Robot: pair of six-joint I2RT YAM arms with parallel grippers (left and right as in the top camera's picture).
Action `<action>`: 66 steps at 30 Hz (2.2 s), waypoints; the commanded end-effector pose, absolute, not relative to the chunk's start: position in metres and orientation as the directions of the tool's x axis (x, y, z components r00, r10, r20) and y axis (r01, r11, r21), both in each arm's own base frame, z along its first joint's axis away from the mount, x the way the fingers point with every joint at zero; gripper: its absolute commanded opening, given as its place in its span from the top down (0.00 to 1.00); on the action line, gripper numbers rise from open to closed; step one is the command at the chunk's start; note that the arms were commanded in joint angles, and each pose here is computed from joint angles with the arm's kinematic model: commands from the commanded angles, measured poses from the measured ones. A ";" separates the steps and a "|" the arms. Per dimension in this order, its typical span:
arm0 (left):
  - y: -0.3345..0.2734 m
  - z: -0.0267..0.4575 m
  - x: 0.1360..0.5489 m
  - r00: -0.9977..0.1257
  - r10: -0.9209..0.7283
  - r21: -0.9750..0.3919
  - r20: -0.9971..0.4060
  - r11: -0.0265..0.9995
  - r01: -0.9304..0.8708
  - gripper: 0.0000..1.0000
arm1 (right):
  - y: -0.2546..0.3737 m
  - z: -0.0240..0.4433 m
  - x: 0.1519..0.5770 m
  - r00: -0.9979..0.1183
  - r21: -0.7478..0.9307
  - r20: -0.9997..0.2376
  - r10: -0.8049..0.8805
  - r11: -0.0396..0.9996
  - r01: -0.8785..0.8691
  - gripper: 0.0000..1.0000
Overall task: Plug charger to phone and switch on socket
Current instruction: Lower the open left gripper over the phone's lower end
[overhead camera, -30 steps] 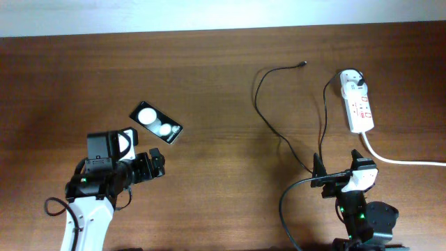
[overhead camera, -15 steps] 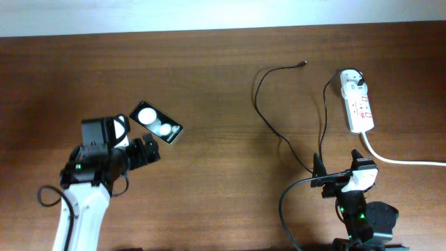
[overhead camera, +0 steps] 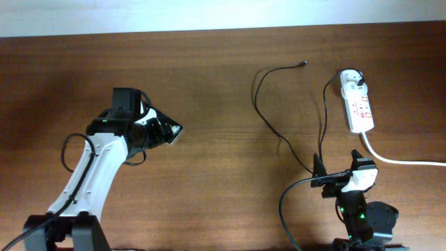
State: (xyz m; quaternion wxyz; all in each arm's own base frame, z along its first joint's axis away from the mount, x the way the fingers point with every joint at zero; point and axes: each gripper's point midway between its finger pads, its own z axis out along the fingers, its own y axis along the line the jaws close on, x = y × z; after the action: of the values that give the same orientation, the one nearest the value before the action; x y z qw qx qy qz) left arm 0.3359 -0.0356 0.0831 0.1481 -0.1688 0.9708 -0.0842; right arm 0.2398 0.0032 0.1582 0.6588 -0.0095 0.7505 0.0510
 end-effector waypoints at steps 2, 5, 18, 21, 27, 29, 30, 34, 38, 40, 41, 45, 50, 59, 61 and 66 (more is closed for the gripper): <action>-0.034 0.073 0.340 -0.882 -0.414 -0.206 -0.223 0.905 -0.373 0.01 | 0.003 0.156 0.240 -0.134 0.074 -0.989 0.064 0.994 -0.076 0.01; -0.034 0.053 0.337 -0.894 -0.414 -0.180 -0.170 0.905 -0.385 0.01 | 0.003 0.156 0.240 -0.134 0.074 -0.989 0.064 0.994 -0.077 0.01; -0.034 0.029 0.340 -0.879 -0.461 -0.165 -0.123 0.883 -0.440 0.01 | 0.003 0.156 0.240 -0.134 0.074 -0.989 0.064 0.994 -0.077 0.01; -0.034 0.030 0.340 -0.879 -0.461 -0.166 -0.125 0.883 -0.439 0.01 | 0.003 0.156 0.240 -0.134 0.074 -0.989 0.064 0.994 -0.076 0.01; -0.034 0.030 0.342 -0.840 -0.529 -0.180 -0.116 0.843 -0.506 0.01 | 0.003 0.156 0.240 -0.134 0.074 -0.989 0.064 0.994 -0.076 0.01; -0.034 0.030 0.344 -0.840 -0.529 -0.184 -0.123 0.843 -0.505 0.01 | 0.003 0.156 0.240 -0.134 0.074 -0.989 0.064 0.994 -0.076 0.01; -0.034 0.030 0.344 -0.839 -0.529 -0.186 -0.125 0.843 -0.504 0.01 | 0.003 0.156 0.240 -0.134 0.074 -0.989 0.064 0.994 -0.076 0.01; -0.034 0.030 0.344 -0.839 -0.529 -0.186 -0.125 0.843 -0.504 0.01 | 0.003 0.156 0.240 -0.134 0.074 -0.989 0.064 0.994 -0.076 0.01; -0.034 0.030 0.344 -0.839 -0.529 -0.186 -0.124 0.843 -0.504 0.01 | 0.003 0.156 0.240 -0.134 0.074 -0.989 0.064 0.994 -0.076 0.01; -0.034 0.031 0.345 -0.830 -0.544 -0.189 -0.122 0.834 -0.519 0.01 | 0.003 0.156 0.240 -0.134 0.074 -0.989 0.064 0.994 -0.076 0.01; -0.034 0.031 0.345 -0.825 -0.552 -0.190 -0.120 0.828 -0.527 0.01 | 0.003 0.156 0.240 -0.134 0.074 -0.989 0.064 0.994 -0.076 0.01; -0.035 0.031 0.347 -0.796 -0.594 -0.204 -0.114 0.798 -0.567 0.01 | 0.003 0.156 0.240 -0.134 0.074 -0.989 0.064 0.994 -0.077 0.01; -0.037 0.038 0.371 -0.722 -0.673 -0.287 -0.161 0.732 -0.618 0.01 | 0.003 0.156 0.240 -0.134 0.074 -0.989 0.064 0.994 -0.076 0.01; -0.027 0.047 0.393 -0.673 -0.694 -0.308 -0.255 0.718 -0.624 0.01 | 0.003 0.156 0.240 -0.134 0.074 -0.989 0.064 0.994 -0.077 0.01; -0.025 0.060 0.403 -0.662 -0.695 -0.315 -0.282 0.718 -0.620 0.00 | 0.003 0.156 0.240 -0.134 0.074 -0.989 0.064 0.994 -0.076 0.01; -0.020 0.087 0.426 -0.675 -0.689 -0.244 -0.265 0.725 -0.644 0.01 | 0.003 0.156 0.240 -0.134 0.074 -0.989 0.064 0.994 -0.077 0.01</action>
State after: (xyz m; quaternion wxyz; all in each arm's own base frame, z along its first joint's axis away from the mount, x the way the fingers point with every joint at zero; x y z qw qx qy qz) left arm 0.4040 -0.0234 0.0774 0.1738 -0.3608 0.9126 -0.0816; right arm 0.2398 0.0032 0.1582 0.6588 -0.0093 0.7505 0.0511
